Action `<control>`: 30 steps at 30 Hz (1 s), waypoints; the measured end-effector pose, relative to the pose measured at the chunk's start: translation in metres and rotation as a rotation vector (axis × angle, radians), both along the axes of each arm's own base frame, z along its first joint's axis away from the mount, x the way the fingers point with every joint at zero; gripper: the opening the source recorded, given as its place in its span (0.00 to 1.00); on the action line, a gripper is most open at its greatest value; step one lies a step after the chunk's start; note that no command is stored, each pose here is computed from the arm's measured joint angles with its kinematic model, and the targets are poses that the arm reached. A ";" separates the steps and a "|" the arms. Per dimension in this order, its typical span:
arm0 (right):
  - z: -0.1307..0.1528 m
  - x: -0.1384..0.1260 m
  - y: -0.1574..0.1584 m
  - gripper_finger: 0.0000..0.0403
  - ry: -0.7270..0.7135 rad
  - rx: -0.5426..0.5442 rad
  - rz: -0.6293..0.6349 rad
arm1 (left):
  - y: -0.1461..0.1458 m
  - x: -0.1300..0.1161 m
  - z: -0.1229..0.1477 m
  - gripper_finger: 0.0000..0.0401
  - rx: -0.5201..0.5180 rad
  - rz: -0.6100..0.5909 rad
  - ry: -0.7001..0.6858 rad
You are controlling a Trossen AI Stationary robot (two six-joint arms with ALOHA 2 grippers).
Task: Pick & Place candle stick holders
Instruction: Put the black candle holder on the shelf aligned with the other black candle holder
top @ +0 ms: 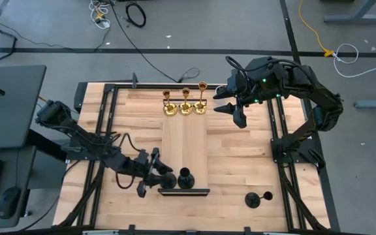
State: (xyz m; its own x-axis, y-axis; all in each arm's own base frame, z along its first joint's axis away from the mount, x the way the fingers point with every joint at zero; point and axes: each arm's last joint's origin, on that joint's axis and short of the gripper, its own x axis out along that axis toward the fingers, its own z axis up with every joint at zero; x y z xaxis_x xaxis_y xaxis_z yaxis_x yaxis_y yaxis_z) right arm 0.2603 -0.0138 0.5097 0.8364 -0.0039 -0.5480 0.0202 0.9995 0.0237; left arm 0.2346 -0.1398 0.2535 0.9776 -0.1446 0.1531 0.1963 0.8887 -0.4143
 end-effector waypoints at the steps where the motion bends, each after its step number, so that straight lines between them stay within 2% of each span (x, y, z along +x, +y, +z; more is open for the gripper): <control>1: 0.000 0.000 0.000 0.52 0.002 -0.001 0.000 | 0.000 0.000 0.001 0.45 -0.006 -0.006 -0.013; 8: 0.000 0.000 0.000 0.52 0.003 -0.007 0.003 | 0.000 -0.003 0.014 0.59 -0.061 -0.059 -0.134; 14: 0.000 0.000 0.000 0.52 0.003 -0.008 0.003 | 0.002 -0.007 0.026 0.65 -0.100 -0.077 -0.260; 23: 0.000 0.000 0.000 0.52 0.003 -0.010 0.004 | 0.017 -0.011 0.042 0.63 -0.023 0.028 -0.367; 30: -0.003 -0.002 0.000 0.52 0.041 -0.005 0.004 | 0.034 -0.017 0.077 0.63 0.037 0.191 -0.480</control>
State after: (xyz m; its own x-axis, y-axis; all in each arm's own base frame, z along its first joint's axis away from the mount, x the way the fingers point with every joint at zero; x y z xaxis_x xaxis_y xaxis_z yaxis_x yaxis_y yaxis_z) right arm 0.2581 -0.0137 0.5064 0.8135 -0.0036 -0.5816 0.0174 0.9997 0.0182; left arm 0.2175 -0.1055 0.3305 0.8082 0.0155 0.5887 0.1898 0.9395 -0.2853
